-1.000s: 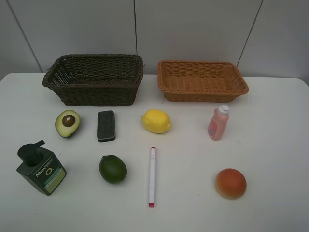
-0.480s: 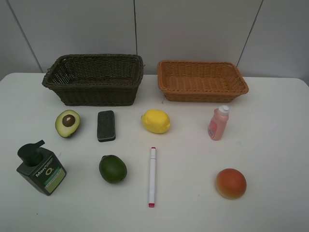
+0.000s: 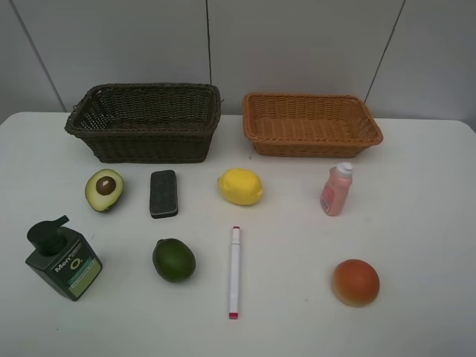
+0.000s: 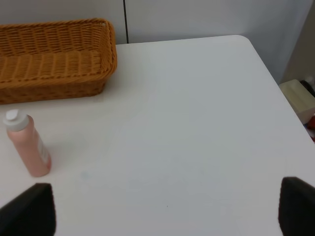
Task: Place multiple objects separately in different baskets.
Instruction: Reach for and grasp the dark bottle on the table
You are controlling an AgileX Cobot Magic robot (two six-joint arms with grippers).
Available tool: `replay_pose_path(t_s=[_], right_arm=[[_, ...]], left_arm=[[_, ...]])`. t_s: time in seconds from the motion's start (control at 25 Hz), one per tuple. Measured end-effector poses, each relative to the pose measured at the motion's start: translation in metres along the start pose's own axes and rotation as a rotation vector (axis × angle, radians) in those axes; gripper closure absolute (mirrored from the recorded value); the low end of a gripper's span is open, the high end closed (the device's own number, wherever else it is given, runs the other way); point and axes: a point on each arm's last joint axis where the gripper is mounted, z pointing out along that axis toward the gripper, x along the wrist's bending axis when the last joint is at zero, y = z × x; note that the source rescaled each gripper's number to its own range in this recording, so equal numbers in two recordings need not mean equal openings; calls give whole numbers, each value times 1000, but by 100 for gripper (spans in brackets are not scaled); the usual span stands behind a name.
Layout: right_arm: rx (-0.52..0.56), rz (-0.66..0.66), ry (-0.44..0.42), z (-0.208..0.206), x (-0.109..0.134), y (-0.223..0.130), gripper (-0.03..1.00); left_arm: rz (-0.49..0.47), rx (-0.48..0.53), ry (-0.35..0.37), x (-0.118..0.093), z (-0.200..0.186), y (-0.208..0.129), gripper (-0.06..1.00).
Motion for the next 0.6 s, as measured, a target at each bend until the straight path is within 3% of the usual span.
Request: replay_pose_path(t_s=[0.44, 0.6], right_arm=[[0, 0, 0, 0, 0, 0, -3], [0, 0, 0, 0, 0, 0, -3]], left_arm=[[-1, 0, -1, 0, 0, 0, -6], [-4, 72, -2, 0, 10, 6, -6]])
